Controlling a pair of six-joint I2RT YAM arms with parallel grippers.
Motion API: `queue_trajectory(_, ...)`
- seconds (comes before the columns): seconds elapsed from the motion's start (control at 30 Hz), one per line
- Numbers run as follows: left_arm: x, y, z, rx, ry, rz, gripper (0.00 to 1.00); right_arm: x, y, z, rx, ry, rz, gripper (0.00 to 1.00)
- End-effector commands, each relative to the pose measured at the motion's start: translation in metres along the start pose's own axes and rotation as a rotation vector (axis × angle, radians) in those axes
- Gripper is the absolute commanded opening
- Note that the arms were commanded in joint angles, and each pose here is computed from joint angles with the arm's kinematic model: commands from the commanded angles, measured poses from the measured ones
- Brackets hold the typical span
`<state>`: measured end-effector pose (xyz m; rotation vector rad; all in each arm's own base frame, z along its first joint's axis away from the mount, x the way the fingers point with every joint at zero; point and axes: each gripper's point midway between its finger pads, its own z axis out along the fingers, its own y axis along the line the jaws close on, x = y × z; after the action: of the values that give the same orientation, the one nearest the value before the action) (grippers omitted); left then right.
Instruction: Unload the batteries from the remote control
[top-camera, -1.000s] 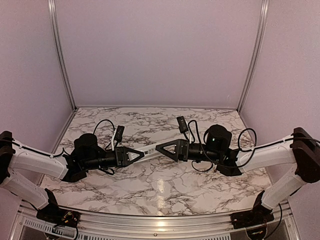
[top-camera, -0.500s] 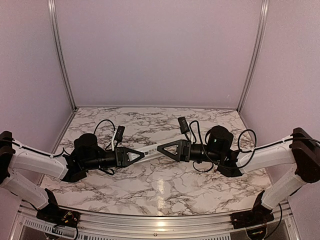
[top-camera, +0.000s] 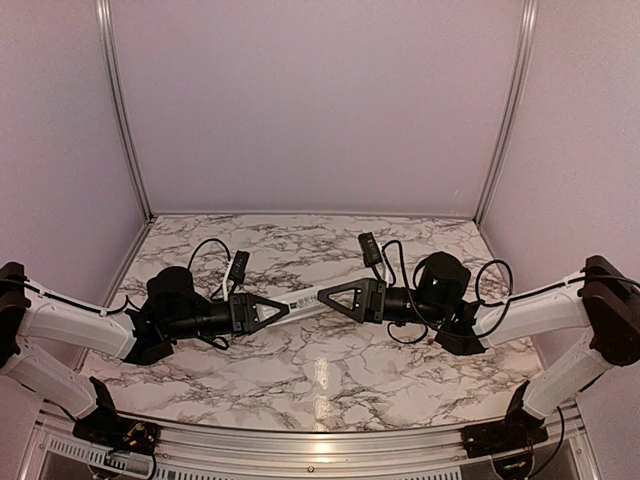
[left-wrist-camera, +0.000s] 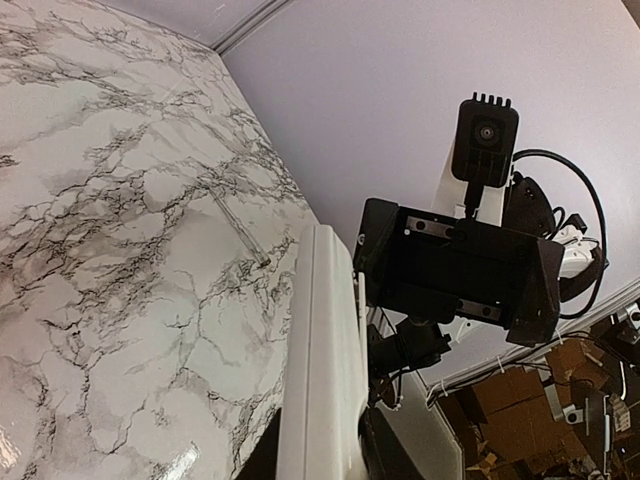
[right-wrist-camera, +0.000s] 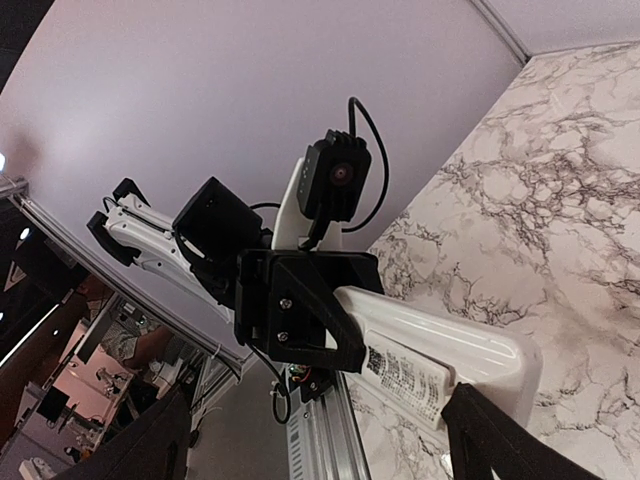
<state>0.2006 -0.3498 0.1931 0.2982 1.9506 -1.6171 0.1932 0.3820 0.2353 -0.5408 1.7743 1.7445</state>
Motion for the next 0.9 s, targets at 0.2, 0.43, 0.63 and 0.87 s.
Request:
queue_trajectory(0.2,-0.0195,-0.0372,-0.0016,0.156,-0.065,0.044,0.0,0.0268,0.007,-0.002,-0.069,0.104,0.058,0.87)
queue_trajectory(0.43,-0.0185,-0.0353,0.0001,0.183,-0.052,0.01,0.0,0.0262,0.009,-0.0028,-0.085,0.105,0.066,0.87)
queue_trajectory(0.63,-0.0212,-0.0372,-0.0047,0.209,-0.061,-0.008,0.0,0.0255,0.0098,-0.0028,-0.092,0.104,0.074,0.87)
queue_trajectory(0.87,-0.0217,-0.0366,-0.0053,0.211,-0.061,-0.014,0.0,0.0245,0.013,-0.0017,-0.112,0.106,0.083,0.87)
